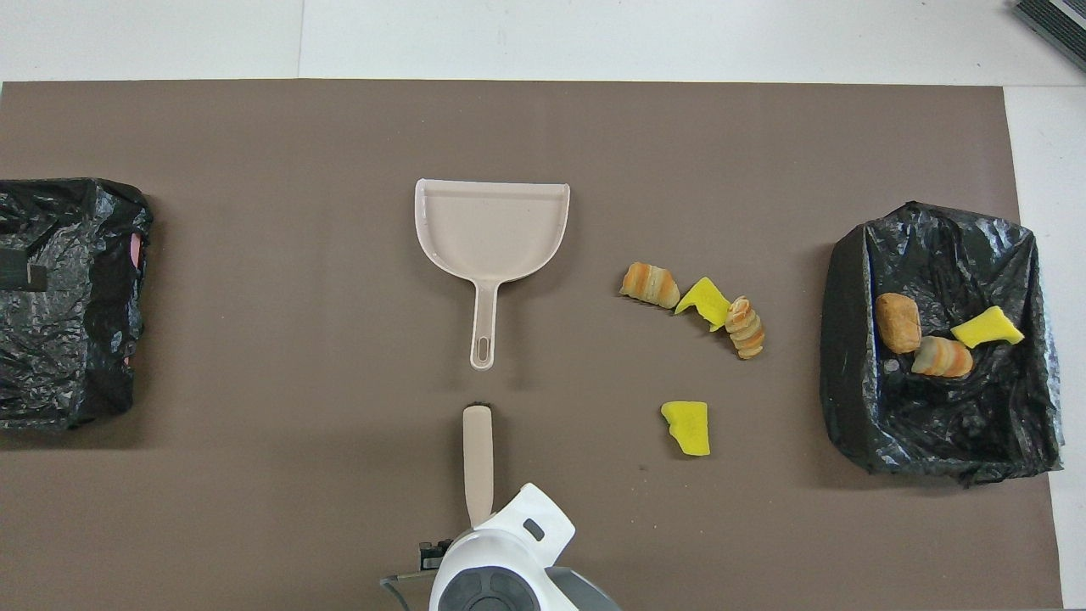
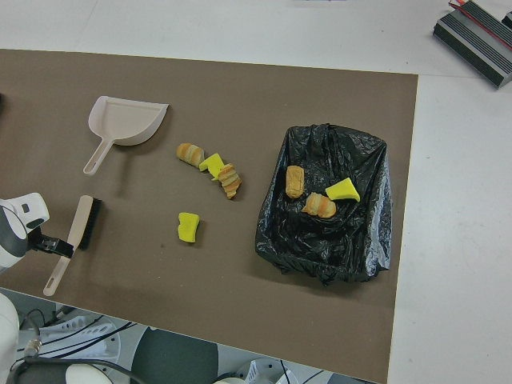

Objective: Sweep and dump trash in bin

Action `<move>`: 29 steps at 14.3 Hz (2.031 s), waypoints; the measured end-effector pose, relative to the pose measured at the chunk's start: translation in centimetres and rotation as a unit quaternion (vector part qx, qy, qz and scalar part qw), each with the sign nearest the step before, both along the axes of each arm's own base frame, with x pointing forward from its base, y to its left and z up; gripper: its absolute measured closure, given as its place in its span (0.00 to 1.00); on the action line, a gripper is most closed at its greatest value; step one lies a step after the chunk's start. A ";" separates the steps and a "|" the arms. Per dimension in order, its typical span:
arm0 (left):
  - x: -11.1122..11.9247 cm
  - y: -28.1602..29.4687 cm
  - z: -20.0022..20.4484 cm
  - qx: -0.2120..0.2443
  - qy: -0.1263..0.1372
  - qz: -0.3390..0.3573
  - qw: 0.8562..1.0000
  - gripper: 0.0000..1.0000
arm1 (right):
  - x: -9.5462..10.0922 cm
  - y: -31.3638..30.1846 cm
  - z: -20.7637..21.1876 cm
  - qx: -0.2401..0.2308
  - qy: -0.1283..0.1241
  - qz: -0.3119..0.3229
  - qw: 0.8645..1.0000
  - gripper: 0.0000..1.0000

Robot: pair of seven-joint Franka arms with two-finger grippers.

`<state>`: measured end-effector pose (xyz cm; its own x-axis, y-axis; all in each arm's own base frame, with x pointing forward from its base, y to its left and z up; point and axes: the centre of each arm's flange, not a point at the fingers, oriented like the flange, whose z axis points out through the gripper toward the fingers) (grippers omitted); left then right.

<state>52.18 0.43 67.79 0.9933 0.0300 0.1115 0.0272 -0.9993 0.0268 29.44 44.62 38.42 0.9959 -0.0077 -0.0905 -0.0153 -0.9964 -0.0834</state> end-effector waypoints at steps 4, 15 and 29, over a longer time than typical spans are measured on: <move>0.0 0.0 -0.2 0.000 0.002 0.000 1.000 0.00 | -0.8 -0.3 -2.7 -0.003 -0.001 0.001 1.000 0.00; 0.0 0.0 -0.2 0.000 0.003 0.000 1.000 0.00 | -1.8 1.0 -4.9 -0.005 0.001 0.014 1.000 0.70; 4.6 -8.5 -4.1 -0.011 -0.043 -0.053 0.998 0.00 | 4.0 -5.6 6.0 -0.036 0.040 -0.052 0.997 0.74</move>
